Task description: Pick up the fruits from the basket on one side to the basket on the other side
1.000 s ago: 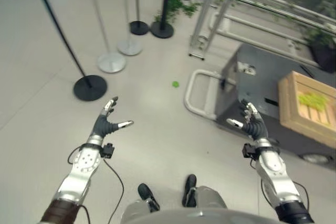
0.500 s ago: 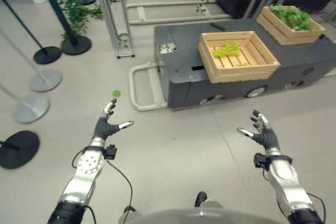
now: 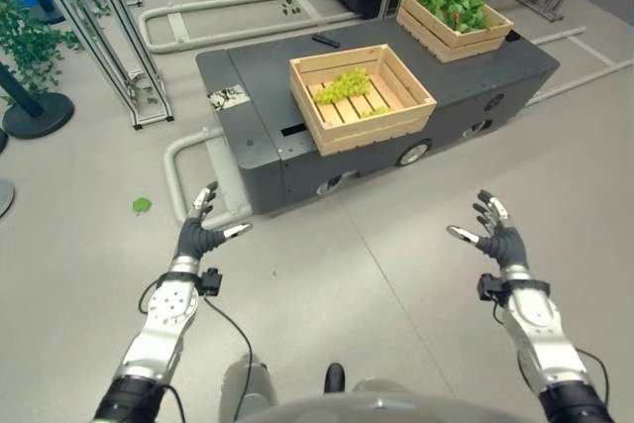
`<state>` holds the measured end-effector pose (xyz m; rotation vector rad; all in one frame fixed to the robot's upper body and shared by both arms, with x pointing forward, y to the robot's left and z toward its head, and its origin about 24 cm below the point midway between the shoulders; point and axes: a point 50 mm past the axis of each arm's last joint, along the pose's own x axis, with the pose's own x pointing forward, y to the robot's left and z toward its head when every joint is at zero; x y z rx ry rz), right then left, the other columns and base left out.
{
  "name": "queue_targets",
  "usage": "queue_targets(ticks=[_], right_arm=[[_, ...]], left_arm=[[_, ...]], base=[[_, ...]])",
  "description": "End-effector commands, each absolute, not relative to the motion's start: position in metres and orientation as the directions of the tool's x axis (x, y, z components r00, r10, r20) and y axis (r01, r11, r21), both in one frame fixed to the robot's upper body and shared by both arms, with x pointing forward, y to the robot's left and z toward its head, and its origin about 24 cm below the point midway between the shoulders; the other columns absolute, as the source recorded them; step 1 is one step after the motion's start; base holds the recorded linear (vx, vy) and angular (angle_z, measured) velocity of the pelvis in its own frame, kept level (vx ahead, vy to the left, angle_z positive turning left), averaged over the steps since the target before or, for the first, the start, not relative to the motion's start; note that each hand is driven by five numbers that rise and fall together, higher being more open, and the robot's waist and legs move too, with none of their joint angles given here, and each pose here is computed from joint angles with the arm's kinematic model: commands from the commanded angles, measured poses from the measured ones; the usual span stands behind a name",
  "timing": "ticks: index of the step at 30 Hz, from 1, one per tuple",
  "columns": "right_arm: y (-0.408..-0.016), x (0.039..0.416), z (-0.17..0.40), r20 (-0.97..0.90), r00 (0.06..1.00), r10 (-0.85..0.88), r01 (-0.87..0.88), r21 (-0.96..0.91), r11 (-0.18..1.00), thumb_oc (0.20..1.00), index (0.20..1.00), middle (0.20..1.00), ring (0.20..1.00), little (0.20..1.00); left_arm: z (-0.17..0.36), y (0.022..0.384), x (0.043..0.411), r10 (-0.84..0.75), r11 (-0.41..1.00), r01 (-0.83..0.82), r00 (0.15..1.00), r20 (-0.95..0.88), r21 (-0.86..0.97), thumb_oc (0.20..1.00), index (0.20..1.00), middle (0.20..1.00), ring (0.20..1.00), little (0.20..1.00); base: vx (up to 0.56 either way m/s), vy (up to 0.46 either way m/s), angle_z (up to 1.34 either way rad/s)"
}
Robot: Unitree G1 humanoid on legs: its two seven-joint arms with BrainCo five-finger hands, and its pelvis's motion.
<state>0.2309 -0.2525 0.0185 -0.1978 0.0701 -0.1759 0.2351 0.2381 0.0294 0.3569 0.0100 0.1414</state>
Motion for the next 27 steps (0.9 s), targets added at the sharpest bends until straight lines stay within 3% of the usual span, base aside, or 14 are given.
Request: queue_targets(ticks=[1, 27], right_arm=[[-0.256, 0.239, 0.044, 0.086, 0.985, -0.147, 0.163, -0.228, 0.96, 1.0, 1.0, 1.0, 1.0, 1.0], [-0.223, 0.242, 0.033, 0.041, 0.997, -0.064, 0.07, -0.182, 0.981, 1.0, 1.0, 1.0, 1.0, 1.0]], left_arm=[[0.054, 0.245, 0.245, 0.171, 0.905, -0.221, 0.971, 0.166, 0.363, 1.0, 1.0, 1.0, 1.0, 1.0], [0.061, 0.26, 0.238, 0.189, 0.87, -0.246, 0.967, 0.172, 0.427, 1.0, 1.0, 1.0, 1.0, 1.0]], base=[[0.18, 0.016, -0.68], [0.24, 0.177, -0.16]])
